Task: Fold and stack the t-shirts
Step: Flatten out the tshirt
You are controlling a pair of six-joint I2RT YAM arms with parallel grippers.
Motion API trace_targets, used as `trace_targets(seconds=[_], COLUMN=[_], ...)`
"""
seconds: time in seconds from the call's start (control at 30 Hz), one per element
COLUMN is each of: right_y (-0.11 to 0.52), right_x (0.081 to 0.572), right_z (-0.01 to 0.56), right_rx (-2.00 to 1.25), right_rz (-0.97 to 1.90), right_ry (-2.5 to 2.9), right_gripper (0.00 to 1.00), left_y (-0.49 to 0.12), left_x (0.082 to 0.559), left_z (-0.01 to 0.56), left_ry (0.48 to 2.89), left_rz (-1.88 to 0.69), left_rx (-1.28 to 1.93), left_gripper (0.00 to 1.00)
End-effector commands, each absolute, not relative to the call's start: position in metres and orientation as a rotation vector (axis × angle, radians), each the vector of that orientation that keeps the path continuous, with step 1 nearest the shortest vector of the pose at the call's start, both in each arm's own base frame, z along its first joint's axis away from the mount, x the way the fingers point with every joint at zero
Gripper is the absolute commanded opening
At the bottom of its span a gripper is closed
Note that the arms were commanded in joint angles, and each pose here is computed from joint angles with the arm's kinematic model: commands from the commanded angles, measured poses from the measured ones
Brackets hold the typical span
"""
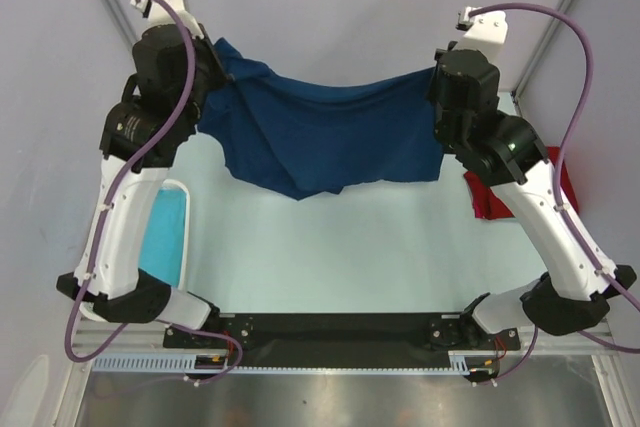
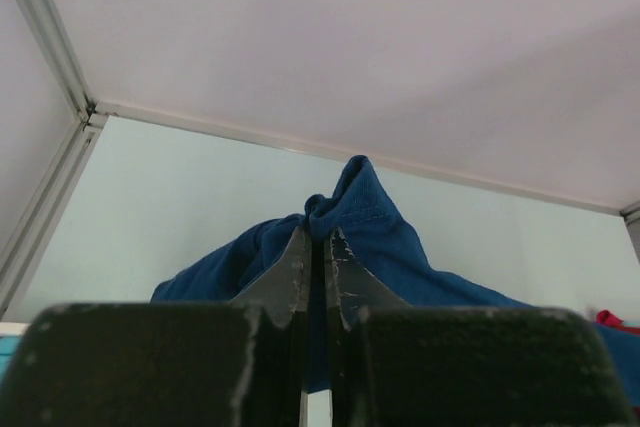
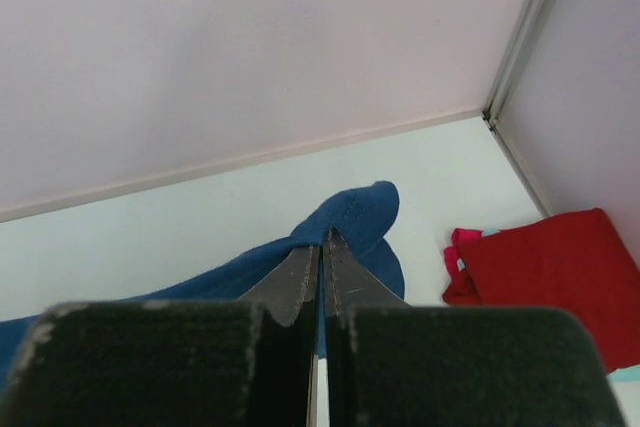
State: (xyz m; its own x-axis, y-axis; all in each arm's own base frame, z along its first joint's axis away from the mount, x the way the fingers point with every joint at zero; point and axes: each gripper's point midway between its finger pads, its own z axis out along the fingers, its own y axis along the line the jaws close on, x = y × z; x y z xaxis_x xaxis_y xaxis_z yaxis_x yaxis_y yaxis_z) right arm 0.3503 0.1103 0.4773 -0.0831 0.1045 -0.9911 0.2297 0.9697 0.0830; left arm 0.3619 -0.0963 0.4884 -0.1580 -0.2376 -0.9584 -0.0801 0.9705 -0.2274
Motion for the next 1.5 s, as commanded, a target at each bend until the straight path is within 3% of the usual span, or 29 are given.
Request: trace_targets(seconds=[0.0,0.5,0.77,1.47], right_y=[0.093,0.075,0.049,0.022], right_x=[0.33,0.281,0.252,0.234], right_z=[0.507,0.565,0.582,0.576], right_rx=[0.32,0.341,0.368,0.381], right_rz=[-0.095,-0.05,-0.084,-0.187], right_ry=[1.565,1.42,1.375,1.367], right_gripper=[0.0,0.0,0.0,0.0], left_y=[-0.086,-0.085,-0.06,-0.049], left_x=[0.337,0.261,0.215,0.202], left_z=[0.539,0.609,0.615,0.631], left_ry=[1.595,1.425,1.443,1.438], left_rz=[-0.169,-0.227,-0.061,0.034], left_rx=[-0.315,-0.329,-0.345,-0.341], left_gripper=[0.0,0.0,0.0,0.0])
